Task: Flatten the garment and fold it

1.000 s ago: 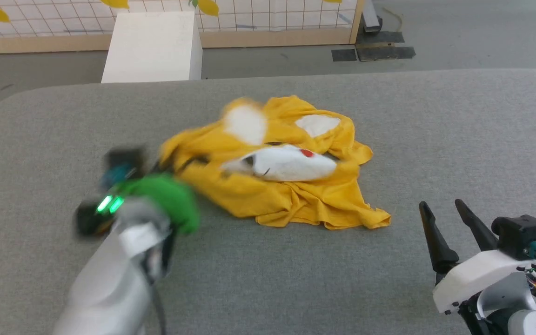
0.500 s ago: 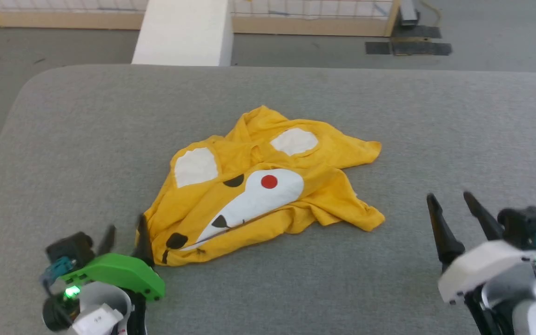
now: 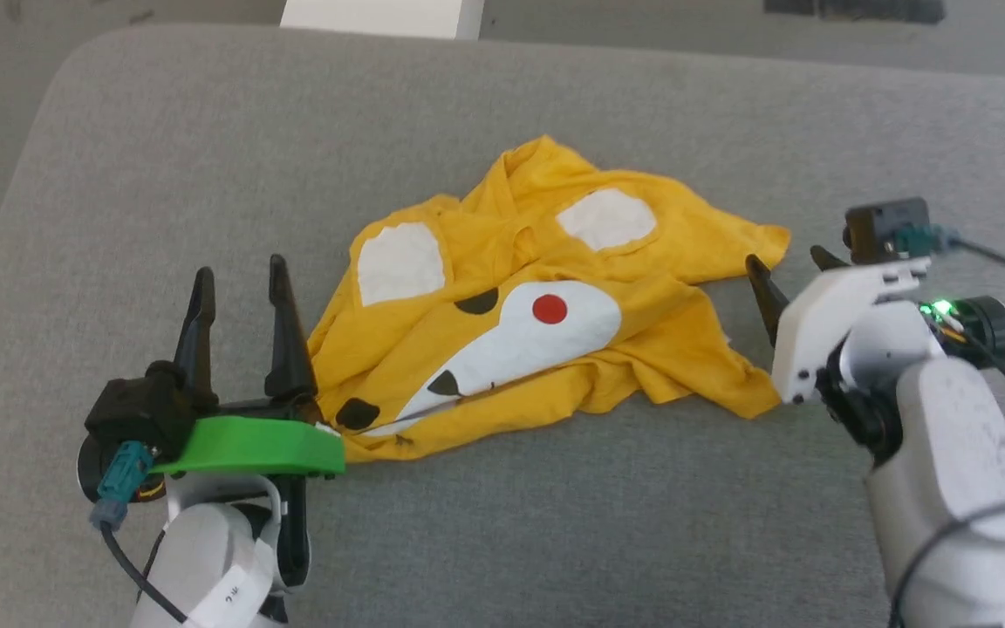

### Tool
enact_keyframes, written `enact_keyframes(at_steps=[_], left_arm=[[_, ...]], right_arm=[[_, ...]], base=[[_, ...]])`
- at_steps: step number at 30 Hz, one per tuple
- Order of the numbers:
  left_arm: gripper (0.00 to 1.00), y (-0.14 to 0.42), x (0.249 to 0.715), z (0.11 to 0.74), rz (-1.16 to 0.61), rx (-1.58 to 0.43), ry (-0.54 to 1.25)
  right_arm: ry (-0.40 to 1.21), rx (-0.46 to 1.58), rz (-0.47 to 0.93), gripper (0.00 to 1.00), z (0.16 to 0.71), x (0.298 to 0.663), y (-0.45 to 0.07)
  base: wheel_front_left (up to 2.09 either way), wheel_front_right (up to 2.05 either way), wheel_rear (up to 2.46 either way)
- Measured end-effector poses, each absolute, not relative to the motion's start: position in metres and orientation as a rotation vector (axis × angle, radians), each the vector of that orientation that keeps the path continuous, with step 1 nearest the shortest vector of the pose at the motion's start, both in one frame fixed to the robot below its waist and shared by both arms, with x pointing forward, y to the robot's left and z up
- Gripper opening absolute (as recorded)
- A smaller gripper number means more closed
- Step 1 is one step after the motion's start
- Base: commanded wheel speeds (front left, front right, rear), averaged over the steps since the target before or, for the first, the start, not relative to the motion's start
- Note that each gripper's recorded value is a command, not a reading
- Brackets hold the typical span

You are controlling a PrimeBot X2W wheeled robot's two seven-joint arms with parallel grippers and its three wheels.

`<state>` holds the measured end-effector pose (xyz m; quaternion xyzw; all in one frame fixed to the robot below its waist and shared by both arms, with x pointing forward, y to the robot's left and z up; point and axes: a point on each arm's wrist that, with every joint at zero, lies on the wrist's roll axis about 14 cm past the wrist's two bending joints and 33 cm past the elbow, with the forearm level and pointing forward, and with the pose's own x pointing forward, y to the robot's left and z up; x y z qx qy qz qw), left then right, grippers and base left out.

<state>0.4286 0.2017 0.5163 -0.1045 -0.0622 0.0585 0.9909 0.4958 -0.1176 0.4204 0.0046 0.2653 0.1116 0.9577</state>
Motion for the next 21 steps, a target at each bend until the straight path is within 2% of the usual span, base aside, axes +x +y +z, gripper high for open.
enact_keyframes(at_steps=[2,7,8,9,10,11,12,17,21], left_arm=[[1.00,0.204,0.429,0.511,0.119,-0.200,-0.117],[1.00,0.213,0.427,0.497,0.133,-0.177,-0.083],[1.00,0.216,0.426,0.494,0.139,-0.172,-0.076],[1.00,0.218,0.425,0.492,0.143,-0.169,-0.071],[1.00,0.220,0.425,0.491,0.149,-0.166,-0.067],[1.00,0.222,0.424,0.489,0.153,-0.163,-0.063],[1.00,0.223,0.423,0.488,0.153,-0.161,-0.059],[1.00,0.222,0.420,0.489,0.147,-0.167,-0.056],[1.00,0.215,0.418,0.495,0.124,-0.177,-0.072]], right_arm=[[0.650,-0.001,0.232,1.00,0.398,0.499,-0.114],[0.794,-0.034,0.278,1.00,0.372,0.505,-0.096],[0.817,-0.043,0.288,0.95,0.369,0.506,-0.093],[0.827,-0.043,0.296,0.50,0.369,0.509,-0.090],[0.826,-0.039,0.301,0.35,0.370,0.511,-0.088],[0.822,-0.040,0.306,0.08,0.371,0.512,-0.086],[0.813,-0.036,0.306,0.00,0.372,0.512,-0.085],[0.741,0.019,0.260,0.00,0.381,0.507,-0.099],[0.637,0.042,0.119,0.00,0.400,0.495,-0.154]], base=[[0.00,0.00,0.00],[0.00,0.00,0.00],[0.00,0.00,0.00],[0.00,0.00,0.00],[0.00,0.00,0.00],[0.00,0.00,0.00],[0.00,0.00,0.00],[0.00,0.00,0.00],[0.00,0.00,0.00]])
